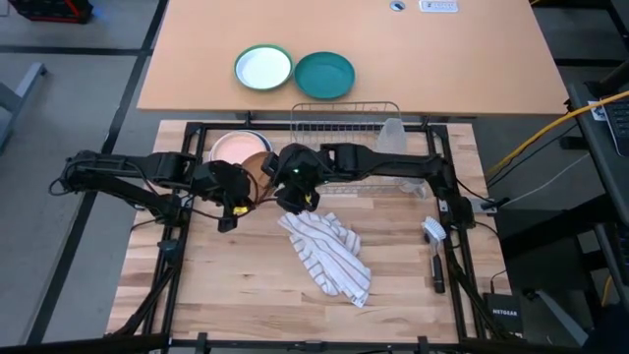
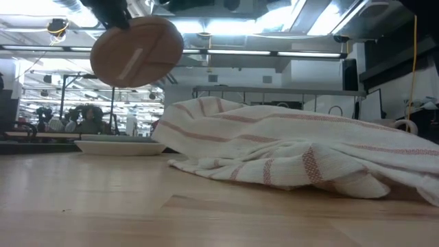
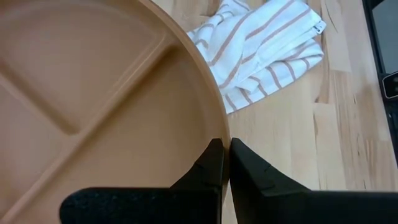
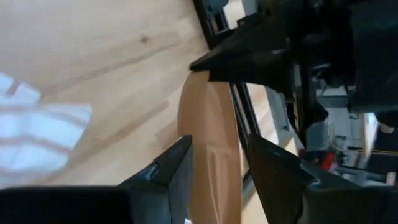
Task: Sort dishes
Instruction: Put the brown plate into the dish rack
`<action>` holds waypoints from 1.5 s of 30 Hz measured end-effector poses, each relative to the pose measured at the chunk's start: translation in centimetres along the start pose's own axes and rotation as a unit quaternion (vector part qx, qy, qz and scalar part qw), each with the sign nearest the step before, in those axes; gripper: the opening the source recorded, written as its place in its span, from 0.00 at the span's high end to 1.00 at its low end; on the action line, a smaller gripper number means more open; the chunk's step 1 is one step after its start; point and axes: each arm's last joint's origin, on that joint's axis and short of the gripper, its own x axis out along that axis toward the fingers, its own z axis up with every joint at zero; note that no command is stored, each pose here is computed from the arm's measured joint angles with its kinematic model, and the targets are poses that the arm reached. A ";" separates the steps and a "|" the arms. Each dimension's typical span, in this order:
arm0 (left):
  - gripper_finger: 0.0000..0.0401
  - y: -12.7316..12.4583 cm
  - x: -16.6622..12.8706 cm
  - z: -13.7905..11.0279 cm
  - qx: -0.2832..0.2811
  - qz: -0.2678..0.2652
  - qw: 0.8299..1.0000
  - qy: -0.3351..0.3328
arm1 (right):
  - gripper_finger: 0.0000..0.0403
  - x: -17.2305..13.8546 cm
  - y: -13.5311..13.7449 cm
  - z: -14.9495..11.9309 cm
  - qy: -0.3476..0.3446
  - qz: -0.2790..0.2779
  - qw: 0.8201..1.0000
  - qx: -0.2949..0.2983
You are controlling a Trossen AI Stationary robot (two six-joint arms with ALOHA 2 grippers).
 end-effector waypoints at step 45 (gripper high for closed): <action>0.91 -1.0 1.0 0.3 0.039 -0.018 0.999 0.005 | 0.82 4.4 2.4 -1.0 0.056 0.071 0.988 0.127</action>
